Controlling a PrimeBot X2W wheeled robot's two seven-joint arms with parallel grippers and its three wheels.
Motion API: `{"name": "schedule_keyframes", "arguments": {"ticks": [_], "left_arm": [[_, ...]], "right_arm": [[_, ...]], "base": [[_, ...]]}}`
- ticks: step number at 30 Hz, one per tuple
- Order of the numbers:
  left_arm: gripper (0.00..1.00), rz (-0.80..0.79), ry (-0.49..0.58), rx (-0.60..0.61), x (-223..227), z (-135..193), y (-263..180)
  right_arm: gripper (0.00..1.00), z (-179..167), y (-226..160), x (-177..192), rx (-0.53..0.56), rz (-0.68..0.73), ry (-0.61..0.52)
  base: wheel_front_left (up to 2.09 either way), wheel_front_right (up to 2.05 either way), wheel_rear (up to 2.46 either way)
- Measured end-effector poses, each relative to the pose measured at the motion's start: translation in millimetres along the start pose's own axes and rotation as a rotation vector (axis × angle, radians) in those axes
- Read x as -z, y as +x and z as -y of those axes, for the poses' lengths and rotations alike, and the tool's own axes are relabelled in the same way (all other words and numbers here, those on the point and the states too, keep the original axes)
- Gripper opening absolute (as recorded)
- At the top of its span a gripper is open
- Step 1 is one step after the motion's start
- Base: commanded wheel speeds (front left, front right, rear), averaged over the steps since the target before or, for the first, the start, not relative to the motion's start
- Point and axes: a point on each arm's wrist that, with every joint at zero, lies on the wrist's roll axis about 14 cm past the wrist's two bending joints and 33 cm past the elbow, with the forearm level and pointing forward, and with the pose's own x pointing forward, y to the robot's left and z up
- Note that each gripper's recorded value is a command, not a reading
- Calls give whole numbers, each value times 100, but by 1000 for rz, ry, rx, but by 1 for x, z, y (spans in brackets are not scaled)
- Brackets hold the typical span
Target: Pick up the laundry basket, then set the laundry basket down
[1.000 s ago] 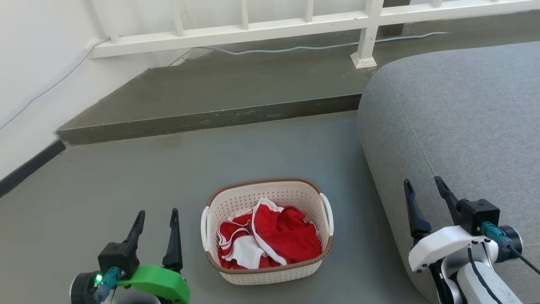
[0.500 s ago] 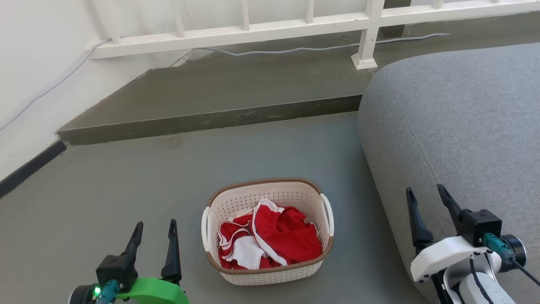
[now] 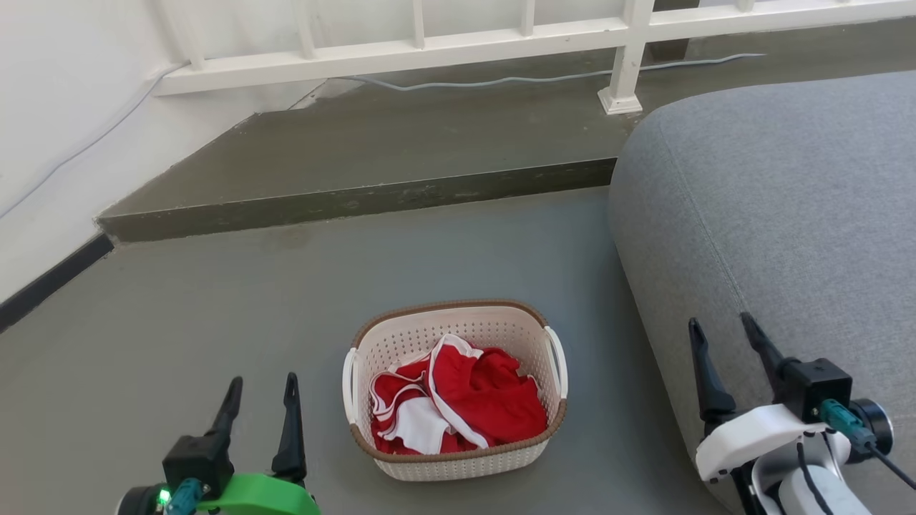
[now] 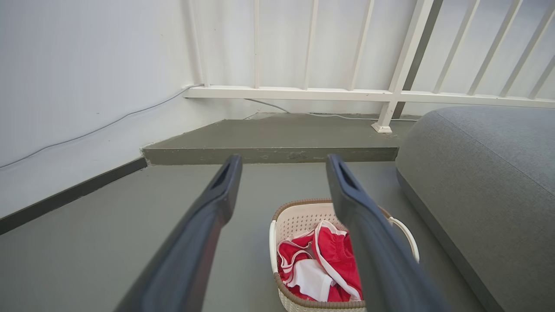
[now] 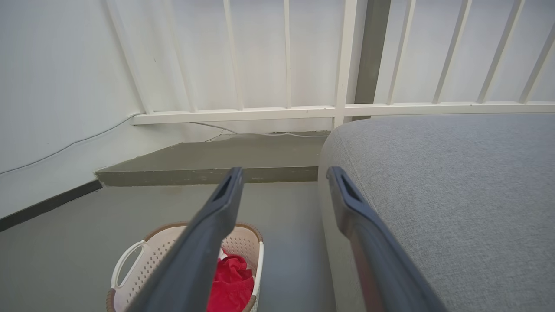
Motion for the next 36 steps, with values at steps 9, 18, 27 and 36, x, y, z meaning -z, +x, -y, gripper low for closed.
{"name": "schedule_keyframes", "arguments": {"ticks": [9,18,27,36], "left_arm": [[0,-59,-26,-20,18,-4,-7],[0,-85,-169,-52,21,-10,-8],[0,-112,-303,-98,25,-22,-9],[0,-132,-427,-135,28,-31,-9]], "right_arm": [[0,-5,-12,23,4,-73,45],[0,0,-9,26,40,-102,192],[0,8,-6,30,86,-130,357],[0,12,-3,33,115,-154,494]], "base": [[0,0,0],[0,0,0],[0,0,0],[0,0,0]]}}
